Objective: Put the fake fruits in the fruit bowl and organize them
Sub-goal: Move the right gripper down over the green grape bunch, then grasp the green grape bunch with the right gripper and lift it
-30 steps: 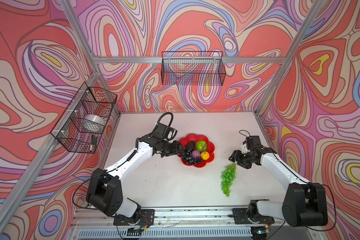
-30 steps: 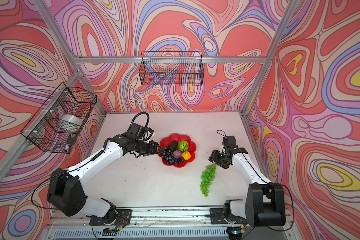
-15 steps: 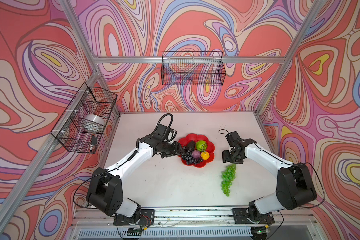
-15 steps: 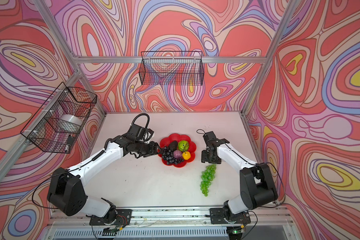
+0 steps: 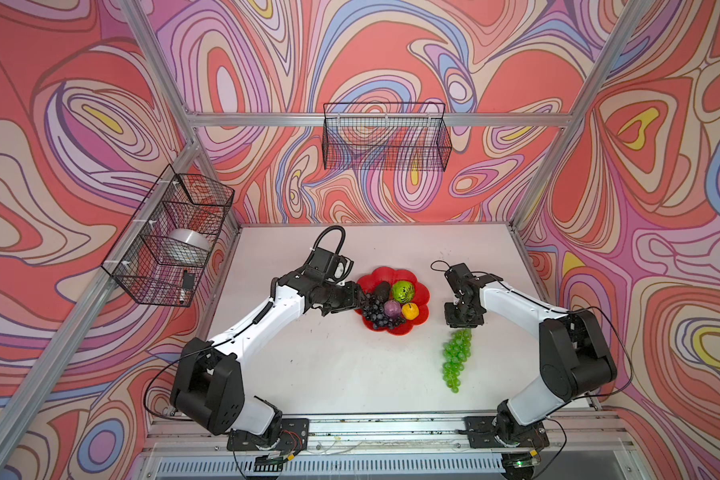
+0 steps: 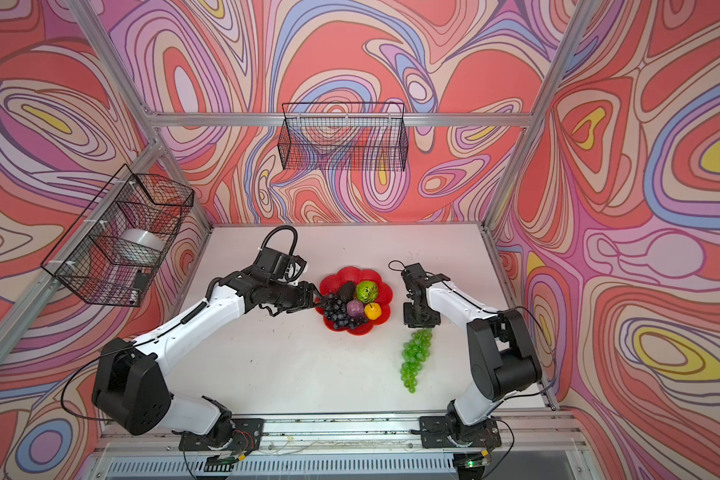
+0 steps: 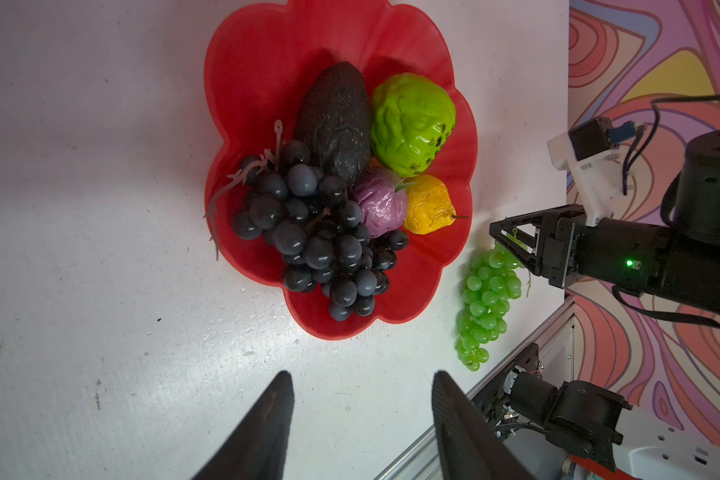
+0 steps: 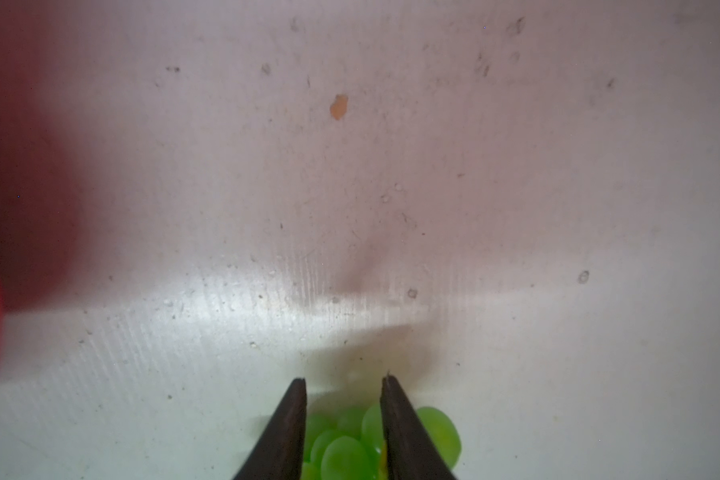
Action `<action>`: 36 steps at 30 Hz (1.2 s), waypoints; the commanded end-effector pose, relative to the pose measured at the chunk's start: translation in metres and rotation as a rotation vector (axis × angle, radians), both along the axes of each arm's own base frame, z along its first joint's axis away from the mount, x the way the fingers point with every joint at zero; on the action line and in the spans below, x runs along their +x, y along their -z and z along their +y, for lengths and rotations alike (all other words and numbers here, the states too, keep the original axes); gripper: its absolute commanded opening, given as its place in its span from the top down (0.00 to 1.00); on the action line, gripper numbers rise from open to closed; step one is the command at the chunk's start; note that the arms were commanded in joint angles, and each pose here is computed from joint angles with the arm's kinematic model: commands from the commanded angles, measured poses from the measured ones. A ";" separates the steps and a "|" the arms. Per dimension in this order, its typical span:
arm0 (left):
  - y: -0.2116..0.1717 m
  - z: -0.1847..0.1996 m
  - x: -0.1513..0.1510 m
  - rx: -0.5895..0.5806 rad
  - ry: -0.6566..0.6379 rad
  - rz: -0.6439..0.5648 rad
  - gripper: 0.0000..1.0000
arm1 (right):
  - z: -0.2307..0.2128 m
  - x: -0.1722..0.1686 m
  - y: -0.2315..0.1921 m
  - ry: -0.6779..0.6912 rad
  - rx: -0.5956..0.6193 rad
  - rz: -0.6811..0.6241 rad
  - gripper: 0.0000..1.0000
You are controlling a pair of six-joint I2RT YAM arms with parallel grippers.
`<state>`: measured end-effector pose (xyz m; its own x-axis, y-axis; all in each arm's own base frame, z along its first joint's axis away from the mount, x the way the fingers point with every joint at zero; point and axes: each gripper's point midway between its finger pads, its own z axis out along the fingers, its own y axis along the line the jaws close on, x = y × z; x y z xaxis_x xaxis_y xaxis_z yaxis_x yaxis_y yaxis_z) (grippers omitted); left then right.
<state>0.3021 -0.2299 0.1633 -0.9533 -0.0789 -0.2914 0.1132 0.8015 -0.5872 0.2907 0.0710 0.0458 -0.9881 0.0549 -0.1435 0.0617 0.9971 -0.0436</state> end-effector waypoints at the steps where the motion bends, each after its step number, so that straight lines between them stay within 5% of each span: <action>1: 0.000 0.000 -0.001 -0.001 -0.003 -0.007 0.43 | -0.001 0.007 -0.004 -0.005 -0.022 -0.014 0.75; 7: 0.000 0.002 -0.002 0.001 -0.006 -0.009 0.43 | -0.004 0.012 -0.010 -0.015 -0.046 -0.038 1.00; 24: 0.001 0.000 -0.001 0.000 0.003 -0.005 0.43 | -0.002 0.012 -0.046 -0.002 -0.016 -0.102 1.00; 36: -0.004 0.005 -0.005 0.013 -0.011 -0.019 0.43 | 0.019 -0.004 -0.110 -0.004 0.157 -0.157 1.00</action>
